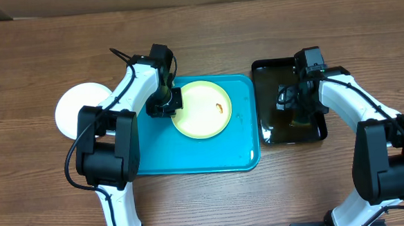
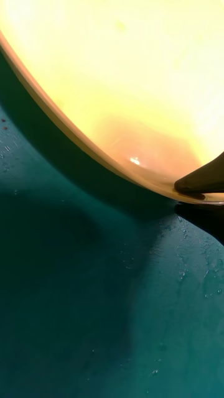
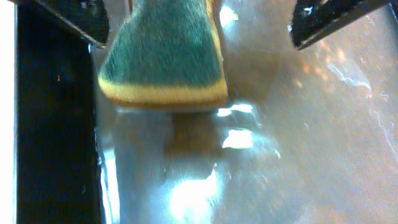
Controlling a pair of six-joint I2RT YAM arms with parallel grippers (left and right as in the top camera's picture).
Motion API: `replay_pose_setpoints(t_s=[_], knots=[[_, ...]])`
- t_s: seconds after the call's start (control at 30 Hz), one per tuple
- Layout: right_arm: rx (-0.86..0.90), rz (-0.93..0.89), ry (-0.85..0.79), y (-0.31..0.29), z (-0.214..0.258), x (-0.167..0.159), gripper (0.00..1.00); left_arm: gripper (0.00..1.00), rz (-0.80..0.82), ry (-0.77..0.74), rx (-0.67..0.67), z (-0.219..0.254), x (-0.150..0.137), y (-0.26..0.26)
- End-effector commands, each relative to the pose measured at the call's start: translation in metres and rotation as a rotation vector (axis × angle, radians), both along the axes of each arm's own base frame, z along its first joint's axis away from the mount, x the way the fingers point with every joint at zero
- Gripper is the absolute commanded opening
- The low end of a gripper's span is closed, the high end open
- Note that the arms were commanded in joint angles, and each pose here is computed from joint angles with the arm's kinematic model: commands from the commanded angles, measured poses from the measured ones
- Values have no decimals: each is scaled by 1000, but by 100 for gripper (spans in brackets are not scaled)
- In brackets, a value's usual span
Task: Clean dirty plates on tray and stack at the side
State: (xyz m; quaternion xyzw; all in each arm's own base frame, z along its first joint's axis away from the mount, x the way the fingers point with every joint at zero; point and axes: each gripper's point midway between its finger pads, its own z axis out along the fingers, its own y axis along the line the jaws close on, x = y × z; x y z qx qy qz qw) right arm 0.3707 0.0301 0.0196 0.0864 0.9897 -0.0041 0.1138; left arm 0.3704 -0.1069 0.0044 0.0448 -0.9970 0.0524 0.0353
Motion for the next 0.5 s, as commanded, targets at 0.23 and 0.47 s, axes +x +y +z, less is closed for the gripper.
replay_pose_setpoints(t_s=[0.23, 0.47], knots=[[99, 11, 8, 16, -7, -4, 23, 5, -10, 79, 42, -32, -18, 6], [100, 9, 26, 15, -8, -8, 49, 6, -10, 78, 44, -32, -18, 6]])
